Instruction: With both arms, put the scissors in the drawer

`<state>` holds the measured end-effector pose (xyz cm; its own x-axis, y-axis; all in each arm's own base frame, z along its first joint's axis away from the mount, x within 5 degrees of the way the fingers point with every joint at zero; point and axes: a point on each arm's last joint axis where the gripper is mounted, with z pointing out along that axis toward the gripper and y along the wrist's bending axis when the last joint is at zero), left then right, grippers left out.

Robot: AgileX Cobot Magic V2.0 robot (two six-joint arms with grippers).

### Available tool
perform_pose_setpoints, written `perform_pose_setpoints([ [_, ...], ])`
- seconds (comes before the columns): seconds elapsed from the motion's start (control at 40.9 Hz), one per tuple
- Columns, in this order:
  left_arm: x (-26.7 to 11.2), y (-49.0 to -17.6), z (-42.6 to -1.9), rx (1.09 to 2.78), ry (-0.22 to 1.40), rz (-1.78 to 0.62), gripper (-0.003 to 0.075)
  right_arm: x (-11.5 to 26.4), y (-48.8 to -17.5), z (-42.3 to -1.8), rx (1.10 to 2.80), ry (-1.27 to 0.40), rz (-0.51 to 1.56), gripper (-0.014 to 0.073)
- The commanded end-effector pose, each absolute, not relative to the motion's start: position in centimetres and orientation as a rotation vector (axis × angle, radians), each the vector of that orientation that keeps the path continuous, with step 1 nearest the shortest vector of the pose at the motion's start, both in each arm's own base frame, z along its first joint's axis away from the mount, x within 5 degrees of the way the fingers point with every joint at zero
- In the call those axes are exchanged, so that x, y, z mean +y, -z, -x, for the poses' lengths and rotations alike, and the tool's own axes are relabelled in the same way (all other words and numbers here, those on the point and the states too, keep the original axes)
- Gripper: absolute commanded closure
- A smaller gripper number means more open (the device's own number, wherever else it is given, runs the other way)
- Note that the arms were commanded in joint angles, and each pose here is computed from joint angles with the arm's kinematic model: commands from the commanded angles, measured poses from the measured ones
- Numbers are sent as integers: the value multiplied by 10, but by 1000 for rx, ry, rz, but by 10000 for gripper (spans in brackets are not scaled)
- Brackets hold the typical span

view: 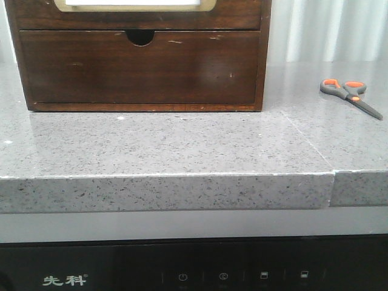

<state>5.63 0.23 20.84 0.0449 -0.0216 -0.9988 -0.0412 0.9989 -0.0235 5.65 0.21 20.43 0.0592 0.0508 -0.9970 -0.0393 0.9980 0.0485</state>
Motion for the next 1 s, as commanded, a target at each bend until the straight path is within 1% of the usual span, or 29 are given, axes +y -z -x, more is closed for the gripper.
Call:
perform_pose_setpoints([
  [0.0,2,-209,-55,1445,-1,58,741,2,-211,-54,1419,-53,-1,662],
  [0.684,2,-209,-55,1445,-1,58,741,2,-212,-54,1412,-54,-2,662],
  [0.733,2,-210,-55,1426,-2,58,741,2,-212,-54,1410,-54,-2,662],
  [0.831,3,-221,-53,1352,-1,58,741,2,-223,-52,1394,-55,-1,661],
  [0.929,2,-245,-48,1304,2,53,741,2,-243,-47,1389,-46,11,661],
  [0.978,2,-263,-43,1272,4,51,741,2,-256,-43,1380,-30,25,661],
])
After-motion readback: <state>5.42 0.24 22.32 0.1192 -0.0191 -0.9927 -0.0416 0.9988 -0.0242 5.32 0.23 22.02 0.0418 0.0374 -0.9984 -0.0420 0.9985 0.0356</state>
